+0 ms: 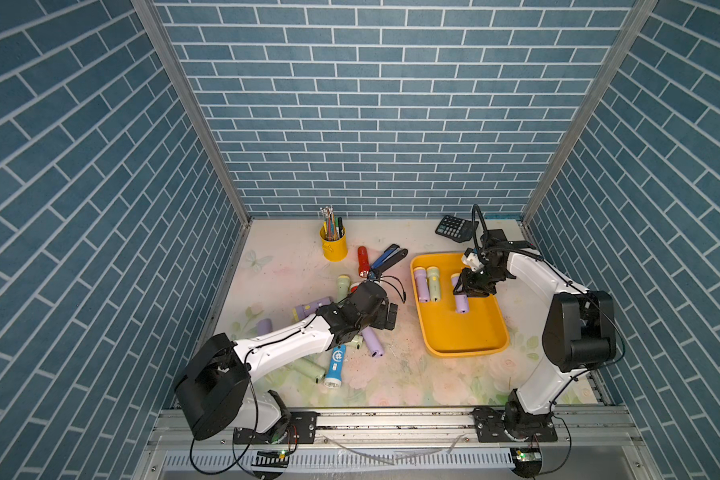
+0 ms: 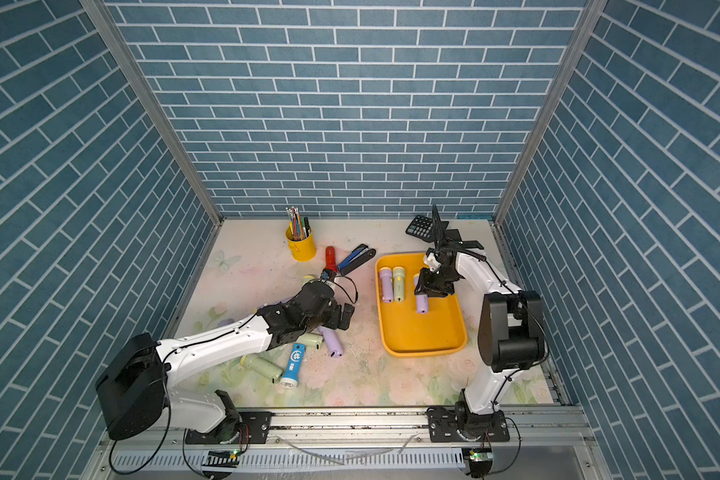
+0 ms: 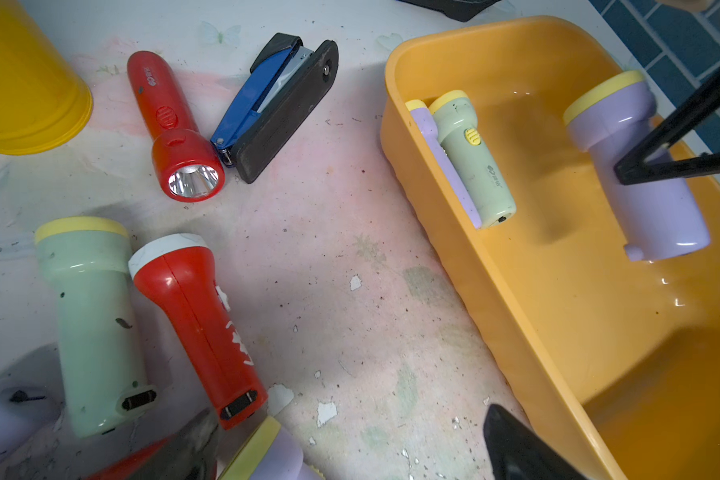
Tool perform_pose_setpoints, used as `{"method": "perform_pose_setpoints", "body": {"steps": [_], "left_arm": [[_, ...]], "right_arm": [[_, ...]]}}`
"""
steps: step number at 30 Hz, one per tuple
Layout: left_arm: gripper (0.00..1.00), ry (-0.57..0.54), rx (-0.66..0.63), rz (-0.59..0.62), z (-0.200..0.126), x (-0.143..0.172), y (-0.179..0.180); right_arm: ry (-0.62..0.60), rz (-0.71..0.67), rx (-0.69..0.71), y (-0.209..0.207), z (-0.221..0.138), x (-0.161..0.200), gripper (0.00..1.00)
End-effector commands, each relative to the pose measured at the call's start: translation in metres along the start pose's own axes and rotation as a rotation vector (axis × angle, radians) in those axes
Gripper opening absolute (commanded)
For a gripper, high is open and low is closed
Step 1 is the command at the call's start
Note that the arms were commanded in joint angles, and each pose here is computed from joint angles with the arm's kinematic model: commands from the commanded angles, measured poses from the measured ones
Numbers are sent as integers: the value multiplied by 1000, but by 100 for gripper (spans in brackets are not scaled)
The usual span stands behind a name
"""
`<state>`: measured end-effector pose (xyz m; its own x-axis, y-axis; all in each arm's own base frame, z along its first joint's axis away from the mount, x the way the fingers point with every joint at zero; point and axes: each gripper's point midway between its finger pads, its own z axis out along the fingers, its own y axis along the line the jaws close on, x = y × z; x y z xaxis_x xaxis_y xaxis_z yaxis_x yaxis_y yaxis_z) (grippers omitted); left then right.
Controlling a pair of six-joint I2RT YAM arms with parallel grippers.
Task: Put the flashlights into the storage boxes
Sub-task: Place the flashlight at the storage box.
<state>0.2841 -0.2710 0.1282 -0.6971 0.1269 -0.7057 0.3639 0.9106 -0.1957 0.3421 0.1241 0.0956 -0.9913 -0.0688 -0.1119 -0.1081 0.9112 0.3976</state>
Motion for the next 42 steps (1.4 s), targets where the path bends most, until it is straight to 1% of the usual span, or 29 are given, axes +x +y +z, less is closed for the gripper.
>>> {"method": "perform_pose_setpoints", "body": {"steps": [1,6,13,21,27,30,35,39,42], "left_arm": [[100,12,0,-20,3,2,4],[100,12,-12,-42,5,3,10],[100,12,-7,-66,9,3,11],[100,12,1,-77,14,2,11],[100,16,3,-77,16,2,12],[100,15,4,-82,16,4,13],[100,12,6,-84,15,3,13],[100,11,7,-86,14,3,14],[100,8,9,-88,13,3,14]], "right_arm": [[11,-46,-27,2,6,-17,25],[13,-27,-49,-4,22,-42,26],[24,4,-111,-7,37,-64,26],[25,53,-196,-4,45,-74,28],[54,75,-220,-4,51,-70,29],[61,77,-237,-2,51,-69,34],[48,80,-242,-1,50,-70,49],[23,78,-224,-2,45,-74,54],[5,74,-216,-3,42,-78,55]]}}
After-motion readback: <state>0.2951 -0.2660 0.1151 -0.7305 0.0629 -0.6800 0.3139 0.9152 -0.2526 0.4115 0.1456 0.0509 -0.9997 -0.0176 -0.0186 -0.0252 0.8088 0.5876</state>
